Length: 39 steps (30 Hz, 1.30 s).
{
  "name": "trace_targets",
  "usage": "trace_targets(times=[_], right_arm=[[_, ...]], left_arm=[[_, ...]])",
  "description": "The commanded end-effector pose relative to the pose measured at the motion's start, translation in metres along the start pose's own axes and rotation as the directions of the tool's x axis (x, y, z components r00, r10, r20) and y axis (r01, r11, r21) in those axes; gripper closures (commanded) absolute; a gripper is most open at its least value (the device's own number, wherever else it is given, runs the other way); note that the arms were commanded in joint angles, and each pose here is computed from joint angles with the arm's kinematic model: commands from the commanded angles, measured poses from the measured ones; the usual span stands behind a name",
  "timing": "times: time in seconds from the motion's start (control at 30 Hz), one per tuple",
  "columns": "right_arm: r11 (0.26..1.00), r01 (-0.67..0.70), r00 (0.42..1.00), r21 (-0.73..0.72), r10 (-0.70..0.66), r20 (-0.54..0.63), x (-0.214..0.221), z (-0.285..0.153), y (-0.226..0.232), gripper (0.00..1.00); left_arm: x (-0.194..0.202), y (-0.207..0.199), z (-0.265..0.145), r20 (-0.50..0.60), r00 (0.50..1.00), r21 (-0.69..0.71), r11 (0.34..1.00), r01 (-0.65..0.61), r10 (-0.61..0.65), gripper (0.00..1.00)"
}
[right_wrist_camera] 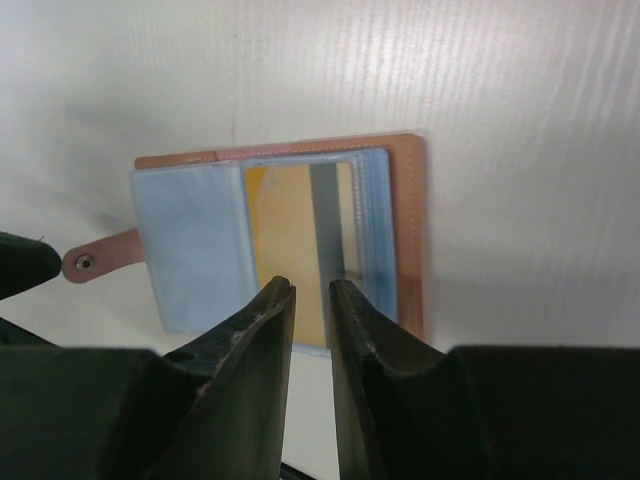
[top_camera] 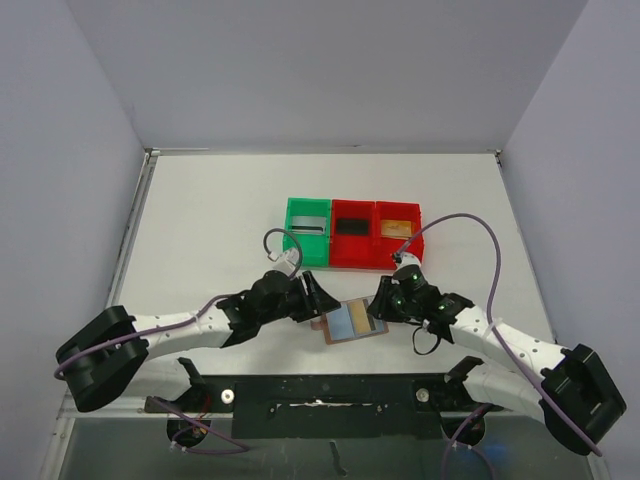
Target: Take the credit cards out of the card holder
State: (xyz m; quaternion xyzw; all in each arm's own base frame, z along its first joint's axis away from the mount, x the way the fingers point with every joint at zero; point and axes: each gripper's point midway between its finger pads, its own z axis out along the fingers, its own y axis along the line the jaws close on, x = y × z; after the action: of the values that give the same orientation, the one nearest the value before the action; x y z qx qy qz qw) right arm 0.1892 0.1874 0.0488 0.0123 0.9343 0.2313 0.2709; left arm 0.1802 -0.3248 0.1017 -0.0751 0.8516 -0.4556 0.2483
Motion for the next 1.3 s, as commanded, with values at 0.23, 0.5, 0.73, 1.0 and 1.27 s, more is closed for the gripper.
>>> trace_targets(times=[0.23,0.5,0.73,1.0,1.27], right_arm=[[0.995,-0.066,0.995,-0.069,0.071,0.073,-0.022,-0.004,-0.007,0.76],[0.994,-0.058,0.997,-0.089,0.061,0.036,-0.018,0.001,-0.003,0.8],[0.994,-0.06,0.998,-0.089,0.062,0.016,-0.011,0.01,-0.006,0.79],[0.995,-0.085,0.996,-0.05,0.085,-0.005,-0.001,0.018,-0.018,0.84],[0.991,-0.13,0.991,-0.045,0.128,-0.046,0.022,0.024,-0.027,0.87]], left_arm=[[-0.01,-0.042,0.015,0.03,0.999,0.123,0.992,-0.014,0.011,0.54],[-0.004,-0.04,0.028,0.006,1.0,0.119,0.993,-0.003,0.002,0.54],[0.002,-0.036,0.035,-0.011,1.0,0.106,0.994,-0.001,0.002,0.55],[0.011,-0.033,0.045,-0.037,0.999,0.103,0.995,-0.002,0.006,0.57],[0.019,-0.02,0.057,-0.048,0.999,0.078,0.997,0.007,-0.003,0.58]])
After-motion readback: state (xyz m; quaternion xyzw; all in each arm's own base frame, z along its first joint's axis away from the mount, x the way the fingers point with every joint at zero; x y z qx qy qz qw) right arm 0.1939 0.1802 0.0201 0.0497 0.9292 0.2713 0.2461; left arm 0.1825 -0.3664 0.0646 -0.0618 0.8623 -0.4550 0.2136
